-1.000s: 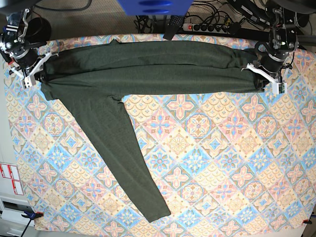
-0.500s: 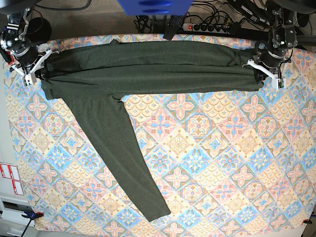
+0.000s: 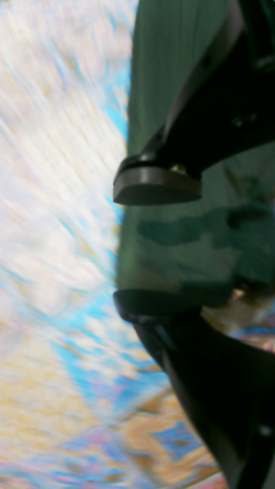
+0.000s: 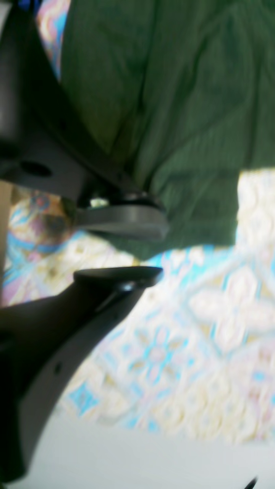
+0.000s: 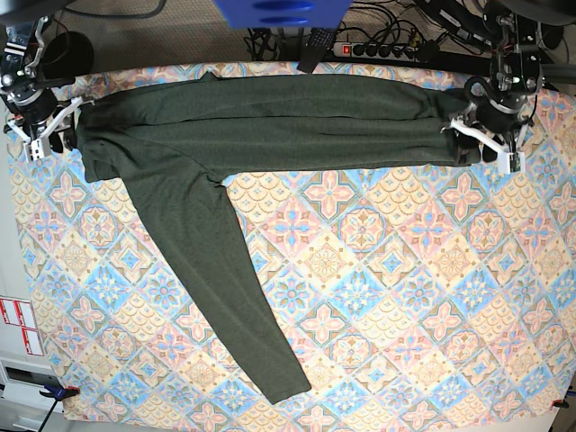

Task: Fold the T-shirt properly
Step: 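Release the right gripper and grasp the hanging sleeve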

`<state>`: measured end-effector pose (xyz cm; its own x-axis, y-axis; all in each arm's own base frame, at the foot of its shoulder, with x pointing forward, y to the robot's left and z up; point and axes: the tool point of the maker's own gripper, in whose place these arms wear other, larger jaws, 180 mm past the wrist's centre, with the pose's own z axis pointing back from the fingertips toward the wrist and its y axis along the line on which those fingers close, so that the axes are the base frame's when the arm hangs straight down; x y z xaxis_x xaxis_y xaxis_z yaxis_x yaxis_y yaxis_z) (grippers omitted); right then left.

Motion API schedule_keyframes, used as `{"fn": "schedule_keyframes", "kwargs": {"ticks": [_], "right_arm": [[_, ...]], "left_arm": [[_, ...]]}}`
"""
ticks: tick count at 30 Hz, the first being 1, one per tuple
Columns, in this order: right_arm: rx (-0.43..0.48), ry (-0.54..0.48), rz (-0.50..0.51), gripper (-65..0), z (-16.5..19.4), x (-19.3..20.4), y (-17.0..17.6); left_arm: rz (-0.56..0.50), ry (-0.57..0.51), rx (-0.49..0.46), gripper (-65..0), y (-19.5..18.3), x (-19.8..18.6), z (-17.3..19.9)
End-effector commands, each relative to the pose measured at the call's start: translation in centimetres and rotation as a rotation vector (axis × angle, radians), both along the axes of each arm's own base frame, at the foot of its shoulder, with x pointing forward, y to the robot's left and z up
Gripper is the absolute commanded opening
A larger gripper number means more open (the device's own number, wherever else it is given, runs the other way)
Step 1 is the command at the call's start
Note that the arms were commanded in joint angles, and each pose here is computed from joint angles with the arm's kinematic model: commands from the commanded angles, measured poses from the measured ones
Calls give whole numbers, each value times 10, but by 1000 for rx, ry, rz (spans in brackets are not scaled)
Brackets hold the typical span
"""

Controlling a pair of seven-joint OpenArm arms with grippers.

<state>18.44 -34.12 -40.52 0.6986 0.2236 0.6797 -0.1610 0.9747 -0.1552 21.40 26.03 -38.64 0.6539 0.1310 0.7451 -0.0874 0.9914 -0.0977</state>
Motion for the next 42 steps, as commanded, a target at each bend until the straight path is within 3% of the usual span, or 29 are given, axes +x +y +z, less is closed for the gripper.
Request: {"fn": "schedule_keyframes", "kwargs": {"ticks": [1,4,12,21,25,32,38,42], "right_arm": [[-8,-72,32,-490,20,17,2],[0,-127,88,-490,33,43,22],[-5,-140,164,-489,51,119,54],[49,-36,322,-488,21,177,115],[68,20,307,-490,4,185,112],[90,29,264,-482,3,206,101],[120,52,235,-369,-12,201,96],[166,55,230,-346,-17,209,112]], "left_arm": [[-14,-47,14,-283,0,6,15],[-26,-69,16,-263,-4,10,23],[-1,-95,-20,-179,-11,16,24],[40,-101,-85,-167,-27,13,17],[47,-100,-97,-167,-30,12,16],[47,-98,-97,-167,-30,12,16],[44,-97,-99,-167,-32,12,15],[44,-97,-101,-167,-32,12,15]]}}
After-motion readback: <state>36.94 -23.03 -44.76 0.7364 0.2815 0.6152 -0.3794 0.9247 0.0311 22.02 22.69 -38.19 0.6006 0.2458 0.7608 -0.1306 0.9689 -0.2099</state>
